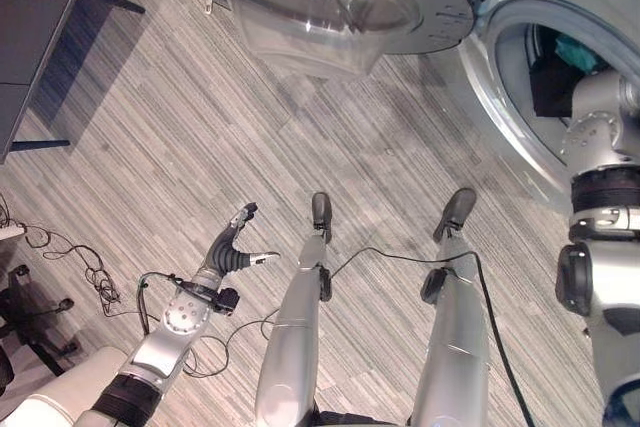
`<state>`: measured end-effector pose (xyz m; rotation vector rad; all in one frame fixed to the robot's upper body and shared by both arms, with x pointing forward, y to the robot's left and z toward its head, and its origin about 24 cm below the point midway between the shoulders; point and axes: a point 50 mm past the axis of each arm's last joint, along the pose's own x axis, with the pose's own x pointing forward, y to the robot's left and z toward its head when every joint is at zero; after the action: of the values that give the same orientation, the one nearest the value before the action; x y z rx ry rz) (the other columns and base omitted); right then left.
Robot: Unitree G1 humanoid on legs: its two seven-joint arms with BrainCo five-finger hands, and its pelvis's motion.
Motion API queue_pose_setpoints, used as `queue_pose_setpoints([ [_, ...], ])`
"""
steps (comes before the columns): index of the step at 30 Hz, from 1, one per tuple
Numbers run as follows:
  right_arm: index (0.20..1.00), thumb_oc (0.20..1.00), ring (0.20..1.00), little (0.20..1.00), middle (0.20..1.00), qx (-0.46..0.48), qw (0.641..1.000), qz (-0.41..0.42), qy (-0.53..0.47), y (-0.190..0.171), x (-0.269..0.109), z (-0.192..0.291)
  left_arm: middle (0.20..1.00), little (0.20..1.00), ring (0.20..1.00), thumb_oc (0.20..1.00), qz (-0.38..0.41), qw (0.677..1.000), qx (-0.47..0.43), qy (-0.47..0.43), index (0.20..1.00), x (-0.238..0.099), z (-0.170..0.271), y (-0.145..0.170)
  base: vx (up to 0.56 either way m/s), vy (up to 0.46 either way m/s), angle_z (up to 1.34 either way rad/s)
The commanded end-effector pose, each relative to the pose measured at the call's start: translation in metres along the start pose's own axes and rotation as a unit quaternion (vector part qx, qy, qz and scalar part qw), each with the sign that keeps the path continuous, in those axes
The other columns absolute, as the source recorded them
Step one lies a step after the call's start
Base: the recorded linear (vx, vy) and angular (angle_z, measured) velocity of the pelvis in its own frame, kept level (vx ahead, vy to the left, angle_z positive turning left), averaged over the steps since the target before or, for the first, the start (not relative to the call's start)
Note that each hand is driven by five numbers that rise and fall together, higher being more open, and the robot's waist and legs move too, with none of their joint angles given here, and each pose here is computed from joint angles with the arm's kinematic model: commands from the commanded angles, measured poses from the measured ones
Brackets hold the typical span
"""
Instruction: Grab the laundry basket,head to the washer,open it,put in the laundry and shut it.
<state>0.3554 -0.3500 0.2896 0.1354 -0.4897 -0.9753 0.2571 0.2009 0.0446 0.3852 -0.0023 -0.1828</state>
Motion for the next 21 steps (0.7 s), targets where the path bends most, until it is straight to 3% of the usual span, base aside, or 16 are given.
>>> queue_pose_setpoints([
  [1, 1.0, 1.0, 1.0, 1.0, 1.0, -0.117, 0.99, 0.039, 0.063, -0.034, 0.029, 0.005, 1.0, 1.0, 1.0, 1.0, -0.021, 0.999, 0.007, 0.029, 1.0, -0.019, -0.015, 0.0, 0.0, -0.036, 0.04],
  [6, 1.0, 1.0, 1.0, 1.0, 1.0, -0.021, 0.992, 0.063, 0.108, -0.023, 0.009, -0.031, 1.0, 1.0, 1.0, 1.0, -0.021, 0.998, -0.002, 0.052, 1.0, -0.019, -0.022, -0.003, 0.01, 0.004, 0.0],
  [9, 1.0, 1.0, 1.0, 1.0, 1.0, 0.228, 0.952, 0.144, 0.145, 0.001, -0.063, -0.086, 1.0, 1.0, 1.0, 1.0, -0.022, 0.996, -0.03, 0.078, 1.0, -0.015, -0.033, -0.017, 0.01, 0.025, -0.06],
  [10, 1.0, 1.0, 1.0, 1.0, 1.0, 0.248, 0.944, 0.147, 0.157, -0.004, -0.079, -0.1, 1.0, 1.0, 1.0, 1.0, -0.02, 0.996, -0.034, 0.084, 1.0, -0.017, -0.036, -0.018, 0.01, 0.018, -0.09],
  [11, 1.0, 1.0, 1.0, 1.0, 1.0, 0.248, 0.944, 0.146, 0.159, -0.005, -0.081, -0.101, 1.0, 1.0, 1.0, 1.0, -0.021, 0.996, -0.033, 0.086, 1.0, -0.018, -0.037, -0.018, 0.01, 0.016, -0.2],
  [12, 1.0, 1.0, 1.0, 1.0, 1.0, 0.269, 0.931, 0.162, 0.187, -0.01, -0.112, -0.124, 1.0, 1.0, 1.0, 1.0, -0.016, 0.995, -0.041, 0.095, 1.0, -0.021, -0.041, -0.019, 0.01, 0.009, -0.19],
  [13, 1.0, 1.0, 1.0, 1.0, 1.0, 0.268, 0.931, 0.161, 0.189, -0.011, -0.114, -0.125, 1.0, 1.0, 1.0, 1.0, -0.017, 0.994, -0.04, 0.097, 1.0, -0.022, -0.042, -0.019, 0.01, 0.018, -0.19],
  [15, 1.0, 1.0, 1.0, 1.0, 1.0, 0.256, 0.92, 0.183, 0.236, -0.022, -0.152, -0.152, 1.0, 1.0, 1.0, 1.0, -0.019, 0.991, -0.052, 0.121, 1.0, -0.029, -0.052, -0.024, 0.01, 0.03, -0.07],
  [21, 1.0, 1.0, 1.0, 1.0, 1.0, 0.125, 0.884, 0.228, 0.389, -0.082, -0.241, -0.214, 1.0, 1.0, 1.0, 1.0, -0.04, 0.973, -0.098, 0.206, 1.0, -0.05, -0.083, -0.036, 0.09, 0.144, -0.14],
])
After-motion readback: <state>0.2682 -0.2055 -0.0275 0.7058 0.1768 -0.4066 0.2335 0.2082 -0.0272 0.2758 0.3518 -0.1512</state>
